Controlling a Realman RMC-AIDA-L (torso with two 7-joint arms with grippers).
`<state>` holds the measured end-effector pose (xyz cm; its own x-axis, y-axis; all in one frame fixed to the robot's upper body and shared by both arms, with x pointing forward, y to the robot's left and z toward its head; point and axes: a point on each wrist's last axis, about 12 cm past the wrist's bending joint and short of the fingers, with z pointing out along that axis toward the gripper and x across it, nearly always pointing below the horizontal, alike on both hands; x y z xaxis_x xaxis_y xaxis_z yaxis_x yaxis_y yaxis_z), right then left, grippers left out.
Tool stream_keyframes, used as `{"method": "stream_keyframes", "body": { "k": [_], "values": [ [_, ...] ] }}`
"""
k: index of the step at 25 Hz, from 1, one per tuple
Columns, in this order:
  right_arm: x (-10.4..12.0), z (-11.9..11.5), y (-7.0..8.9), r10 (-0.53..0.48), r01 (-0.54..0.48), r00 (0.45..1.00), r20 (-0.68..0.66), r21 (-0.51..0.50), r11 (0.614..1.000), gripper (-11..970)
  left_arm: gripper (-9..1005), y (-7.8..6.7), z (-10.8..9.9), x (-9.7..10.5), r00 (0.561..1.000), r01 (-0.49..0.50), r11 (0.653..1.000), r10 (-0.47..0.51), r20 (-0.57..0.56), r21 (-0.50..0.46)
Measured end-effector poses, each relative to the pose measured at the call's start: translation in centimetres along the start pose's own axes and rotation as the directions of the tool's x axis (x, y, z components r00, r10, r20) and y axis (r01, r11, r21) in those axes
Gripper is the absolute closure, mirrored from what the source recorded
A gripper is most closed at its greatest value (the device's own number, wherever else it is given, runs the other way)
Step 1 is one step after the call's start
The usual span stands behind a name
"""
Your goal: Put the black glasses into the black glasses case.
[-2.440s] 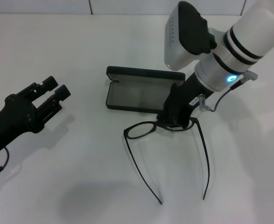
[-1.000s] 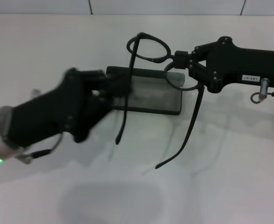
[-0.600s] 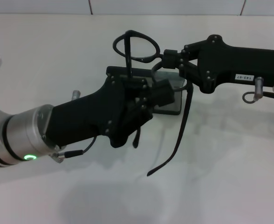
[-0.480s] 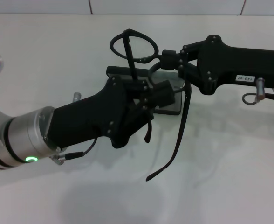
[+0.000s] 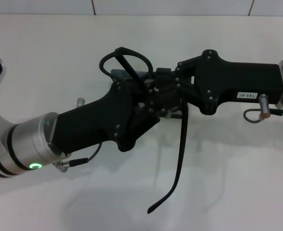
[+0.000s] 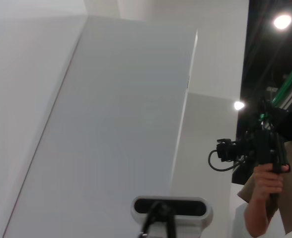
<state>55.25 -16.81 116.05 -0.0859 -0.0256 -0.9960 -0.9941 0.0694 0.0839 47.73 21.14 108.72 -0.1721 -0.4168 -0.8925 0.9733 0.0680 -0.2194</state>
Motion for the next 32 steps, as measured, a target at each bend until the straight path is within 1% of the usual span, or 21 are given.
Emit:
{"method": "stream_keyframes", "body": {
  "k": [5, 10, 12, 13, 15, 19, 22, 23, 25, 26, 27, 29, 30, 31, 32],
  "values": [
    [0.1, 0.0, 0.2, 0.005, -0.005, 1.000, 0.006, -0.004, 1.000, 936, 943, 0.0, 0.0, 0.1, 1.000, 0.002, 1.000, -0.002, -0.002, -0.003],
    [0.2, -0.3, 0.0, -0.002, 0.002, 1.000, 0.011, 0.016, 1.000, 935, 943, -0.2, -0.1, 0.1, 1.000, 0.005, 1.000, -0.005, -0.003, 0.001],
    [0.0, -1.5, -0.6, -0.001, -0.002, 0.999, 0.043, 0.062, 0.998, 935, 943, -0.2, -0.1, 0.1, 1.000, 0.006, 1.000, -0.006, -0.002, 0.005],
    [-0.1, -1.7, -0.7, 0.000, -0.004, 0.999, 0.051, 0.069, 0.998, 935, 942, -0.3, -0.3, 0.1, 1.000, 0.007, 1.000, -0.007, -0.002, 0.005],
    [-0.4, -3.2, -0.9, 0.002, -0.011, 0.995, 0.096, 0.090, 0.996, 935, 942, -0.4, -0.5, 0.1, 1.000, 0.006, 1.000, -0.006, 0.000, 0.001],
    [-1.4, -6.1, -0.5, -0.014, -0.004, 0.978, 0.208, 0.085, 0.996, 935, 943, -0.5, -0.8, 0.1, 1.000, 0.002, 1.000, -0.002, 0.003, -0.012],
    [-2.2, -7.7, 0.1, -0.034, 0.017, 0.957, 0.287, 0.061, 0.998, 935, 943, -0.3, -0.7, 0.1, 1.000, -0.003, 1.000, 0.003, -0.005, -0.015],
    [-2.4, -7.8, 0.2, -0.038, 0.024, 0.951, 0.306, 0.051, 0.998, 935, 943, -0.2, -0.6, 0.1, 1.000, -0.004, 1.000, 0.004, -0.013, -0.012],
    [-3.0, -7.9, 0.3, -0.055, 0.044, 0.930, 0.363, 0.039, 0.998, 935, 943, -0.1, -0.2, 0.3, 0.999, 0.001, 1.000, -0.001, -0.037, 0.004],
    [-3.4, -7.4, 0.2, -0.078, 0.068, 0.912, 0.402, 0.039, 0.997, 935, 943, 0.0, 0.2, 0.5, 0.998, 0.009, 1.000, -0.007, -0.060, 0.026],
    [-3.4, -7.4, 0.2, -0.078, 0.068, 0.912, 0.402, 0.039, 0.997, 935, 942, 0.1, 0.6, 0.6, 0.997, 0.015, 0.999, -0.011, -0.082, 0.048],
    [-3.6, -6.3, -0.3, -0.103, 0.097, 0.898, 0.427, 0.036, 0.995, 935, 942, 0.1, 1.4, 0.9, 0.991, 0.028, 0.994, -0.014, -0.131, 0.105],
    [-3.6, -5.6, -0.6, -0.113, 0.108, 0.894, 0.433, 0.036, 0.994, 935, 942, 0.1, 1.4, 0.9, 0.991, 0.028, 0.994, -0.014, -0.131, 0.105],
    [-3.7, -5.0, -1.0, -0.122, 0.118, 0.892, 0.435, 0.035, 0.992, 934, 942, 0.1, 2.2, 1.1, 0.987, 0.034, 0.987, -0.009, -0.161, 0.156],
    [-3.6, -4.3, -1.4, -0.129, 0.125, 0.891, 0.434, 0.039, 0.991, 934, 942, 0.1, 2.4, 1.1, 0.987, 0.034, 0.986, -0.007, -0.163, 0.163]
  ]
}}
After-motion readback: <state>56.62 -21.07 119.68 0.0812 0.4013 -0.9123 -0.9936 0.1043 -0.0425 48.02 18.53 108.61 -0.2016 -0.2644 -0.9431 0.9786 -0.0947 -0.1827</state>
